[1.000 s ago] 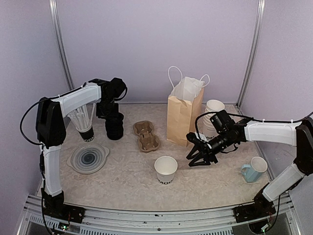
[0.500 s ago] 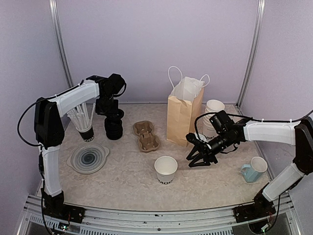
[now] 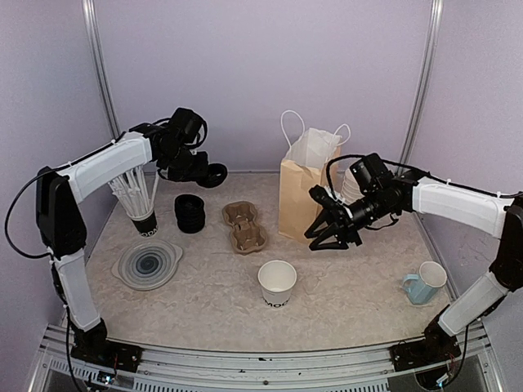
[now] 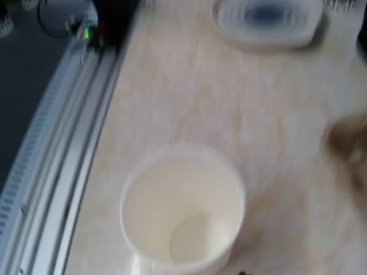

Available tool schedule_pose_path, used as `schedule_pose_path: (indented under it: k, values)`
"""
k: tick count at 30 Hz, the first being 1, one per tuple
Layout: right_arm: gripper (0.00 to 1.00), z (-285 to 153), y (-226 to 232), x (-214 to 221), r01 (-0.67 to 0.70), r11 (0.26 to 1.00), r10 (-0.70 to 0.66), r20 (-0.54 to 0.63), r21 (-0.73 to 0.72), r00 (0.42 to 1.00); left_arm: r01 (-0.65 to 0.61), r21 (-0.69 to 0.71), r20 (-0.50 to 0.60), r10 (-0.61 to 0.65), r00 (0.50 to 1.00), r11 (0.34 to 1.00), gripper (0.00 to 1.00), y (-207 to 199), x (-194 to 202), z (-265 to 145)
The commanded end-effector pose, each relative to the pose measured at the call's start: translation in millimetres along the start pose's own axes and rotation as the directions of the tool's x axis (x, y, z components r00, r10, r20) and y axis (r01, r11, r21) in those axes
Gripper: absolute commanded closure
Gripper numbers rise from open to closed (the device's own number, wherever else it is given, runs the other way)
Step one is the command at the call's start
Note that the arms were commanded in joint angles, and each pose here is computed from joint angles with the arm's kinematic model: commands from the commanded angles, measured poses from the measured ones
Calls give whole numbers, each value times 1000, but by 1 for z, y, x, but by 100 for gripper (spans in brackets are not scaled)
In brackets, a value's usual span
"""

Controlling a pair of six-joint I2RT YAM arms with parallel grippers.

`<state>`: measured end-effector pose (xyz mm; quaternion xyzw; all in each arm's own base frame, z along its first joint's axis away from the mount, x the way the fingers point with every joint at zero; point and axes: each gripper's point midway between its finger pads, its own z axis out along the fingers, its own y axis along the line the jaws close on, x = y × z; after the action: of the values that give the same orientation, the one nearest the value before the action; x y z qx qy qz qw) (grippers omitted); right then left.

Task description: Pack the takeout coffee

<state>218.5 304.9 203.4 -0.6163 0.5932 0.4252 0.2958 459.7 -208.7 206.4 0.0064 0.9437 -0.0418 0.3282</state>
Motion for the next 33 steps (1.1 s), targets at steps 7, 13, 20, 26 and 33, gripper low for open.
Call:
schedule_pose_path:
  k: [7,13,20,26,33]
  values:
    - [40,-54,-13,-138,49,994,-68,199,99,978,-197,735,303,-55,951,649,98,-164,-22,-140]
    - [26,-69,-21,-178,52,989,-87,266,137,960,-169,917,274,-262,925,361,98,-187,-13,-196]
    - [4,-66,-39,-188,-17,984,-37,293,179,955,-150,966,218,-346,912,212,98,-190,2,-207]
    - [4,-60,-52,-196,-37,969,-35,285,244,958,-125,987,158,-428,890,105,97,-185,6,-218]
    - [1,-44,-53,-213,-21,970,-51,286,240,957,-107,990,136,-440,887,91,97,-192,9,-210]
